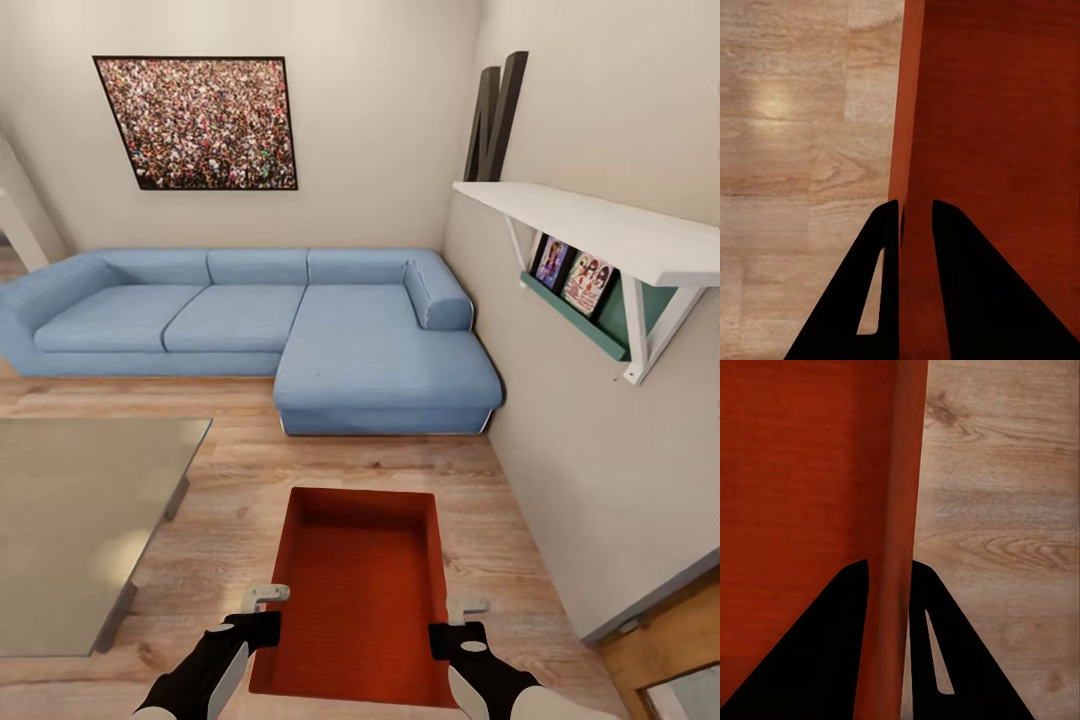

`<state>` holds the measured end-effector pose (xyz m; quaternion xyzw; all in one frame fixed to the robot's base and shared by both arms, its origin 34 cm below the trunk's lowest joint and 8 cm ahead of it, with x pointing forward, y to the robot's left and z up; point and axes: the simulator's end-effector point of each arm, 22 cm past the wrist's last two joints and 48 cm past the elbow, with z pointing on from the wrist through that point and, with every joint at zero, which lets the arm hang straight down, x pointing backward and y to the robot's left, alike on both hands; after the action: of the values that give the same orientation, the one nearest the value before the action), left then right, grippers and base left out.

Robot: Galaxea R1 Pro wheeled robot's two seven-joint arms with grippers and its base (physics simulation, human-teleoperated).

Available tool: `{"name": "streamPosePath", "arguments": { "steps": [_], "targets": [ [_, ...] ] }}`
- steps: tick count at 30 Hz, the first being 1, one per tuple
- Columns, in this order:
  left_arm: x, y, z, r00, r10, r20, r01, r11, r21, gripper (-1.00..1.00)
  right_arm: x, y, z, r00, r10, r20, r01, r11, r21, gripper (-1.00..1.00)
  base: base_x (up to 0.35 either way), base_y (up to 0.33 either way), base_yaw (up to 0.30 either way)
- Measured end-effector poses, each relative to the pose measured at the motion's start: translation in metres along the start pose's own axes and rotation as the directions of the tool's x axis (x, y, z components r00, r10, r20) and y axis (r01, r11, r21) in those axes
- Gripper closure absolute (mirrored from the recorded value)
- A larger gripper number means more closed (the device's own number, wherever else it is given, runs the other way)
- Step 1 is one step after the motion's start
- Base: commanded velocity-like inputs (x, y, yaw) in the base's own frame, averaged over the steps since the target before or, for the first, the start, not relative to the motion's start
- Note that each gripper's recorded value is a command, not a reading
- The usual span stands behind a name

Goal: Move the two storage containers from the living room to the garage. In the garage, place one container on the floor and stack the other container on top of it (either order is fine).

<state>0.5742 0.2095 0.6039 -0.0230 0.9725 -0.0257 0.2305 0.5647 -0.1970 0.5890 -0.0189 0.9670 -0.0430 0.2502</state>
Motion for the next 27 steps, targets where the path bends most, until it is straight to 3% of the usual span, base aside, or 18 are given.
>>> {"name": "streamPosePath", "arguments": {
  "steps": [27],
  "targets": [
    [-0.030,-0.003,-0.042,0.999,0.000,0.043,-0.001,1.000,0.002,1.00,-0.033,-0.005,-0.041,0.999,0.001,0.043,-0.001,1.000,0.005,1.00,0.000,0.000,0.000]
  ]
}}
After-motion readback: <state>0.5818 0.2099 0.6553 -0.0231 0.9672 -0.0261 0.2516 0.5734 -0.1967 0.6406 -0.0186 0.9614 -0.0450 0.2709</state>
